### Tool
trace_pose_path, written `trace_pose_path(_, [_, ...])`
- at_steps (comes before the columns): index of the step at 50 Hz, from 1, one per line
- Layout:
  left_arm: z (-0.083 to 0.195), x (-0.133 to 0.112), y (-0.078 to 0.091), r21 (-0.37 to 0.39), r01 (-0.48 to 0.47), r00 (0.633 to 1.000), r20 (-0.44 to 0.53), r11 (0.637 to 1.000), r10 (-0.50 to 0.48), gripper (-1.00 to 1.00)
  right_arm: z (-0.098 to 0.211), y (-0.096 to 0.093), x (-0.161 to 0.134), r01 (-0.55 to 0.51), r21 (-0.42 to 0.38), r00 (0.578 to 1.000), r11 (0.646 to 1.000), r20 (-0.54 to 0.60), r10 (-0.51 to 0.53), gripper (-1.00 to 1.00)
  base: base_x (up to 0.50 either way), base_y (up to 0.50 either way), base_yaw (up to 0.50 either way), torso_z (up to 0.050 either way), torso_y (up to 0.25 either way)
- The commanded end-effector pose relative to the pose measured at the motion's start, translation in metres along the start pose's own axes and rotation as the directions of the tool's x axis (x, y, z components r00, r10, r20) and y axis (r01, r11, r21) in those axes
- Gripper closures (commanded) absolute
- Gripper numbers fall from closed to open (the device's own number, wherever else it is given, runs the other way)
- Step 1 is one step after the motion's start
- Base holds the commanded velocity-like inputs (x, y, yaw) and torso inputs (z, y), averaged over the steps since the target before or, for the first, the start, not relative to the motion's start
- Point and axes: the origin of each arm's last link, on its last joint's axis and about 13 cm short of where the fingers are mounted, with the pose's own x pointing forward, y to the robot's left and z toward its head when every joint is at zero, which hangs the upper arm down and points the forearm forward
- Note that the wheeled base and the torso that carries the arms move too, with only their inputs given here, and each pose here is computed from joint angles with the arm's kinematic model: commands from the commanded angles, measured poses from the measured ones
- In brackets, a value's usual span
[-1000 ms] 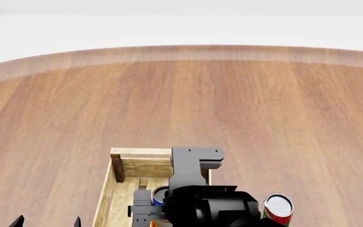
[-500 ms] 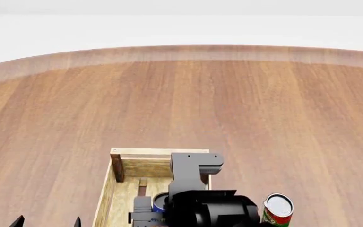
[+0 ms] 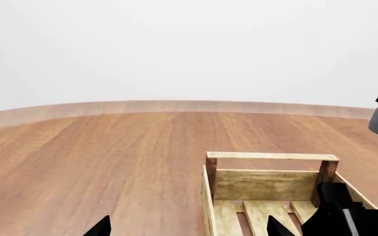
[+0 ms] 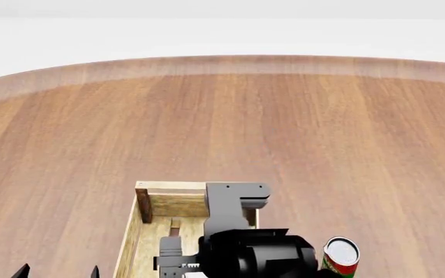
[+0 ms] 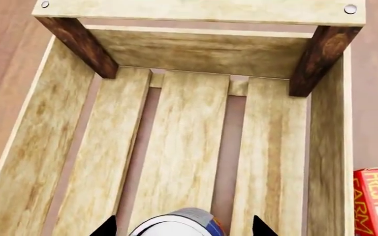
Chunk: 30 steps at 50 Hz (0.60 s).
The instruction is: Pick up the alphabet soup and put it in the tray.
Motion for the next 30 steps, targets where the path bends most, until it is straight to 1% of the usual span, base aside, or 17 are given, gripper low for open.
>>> trace_pose_path(1, [0.0,0.0,0.0,0.0,0.0,1.0,-0.001,1.0,0.0,-1.0,0.005,0.002,-0.002,-0.007,-0.012,1.0,1.0,0.028,0.007,-1.0,0.0,0.0,0.0,0.0,0.0])
trace_pose_path(11, [0.002,-0.002,0.0,0.001,0.002,1.0,0.006,1.0,-0.002,-1.0,0.008,0.005,-0.002,-0.027,-0.03,0.997,0.999,0.068,0.029,-1.0,0.0,0.0,0.0,0.0,0.0])
trace_pose_path(20, [0.007,-0.004,0.0,0.005,-0.011,1.0,0.027,1.0,0.011,-1.0,0.003,0.012,0.002,-0.057,-0.063,0.991,0.996,0.119,0.064,-1.0,0.0,0.0,0.0,0.0,0.0])
trace_pose_path(26, [0.014,-0.006,0.0,0.004,-0.027,0.998,0.061,1.0,0.026,-1.0,-0.002,0.016,0.006,-0.056,-0.077,0.985,0.995,0.161,0.067,-1.0,0.0,0.0,0.0,0.0,0.0])
trace_pose_path(30, [0.019,-0.008,0.0,0.007,-0.036,0.996,0.085,0.999,0.036,-1.0,-0.008,0.015,0.008,-0.06,-0.079,0.98,0.995,0.186,0.073,-1.0,0.0,0.0,0.0,0.0,0.0])
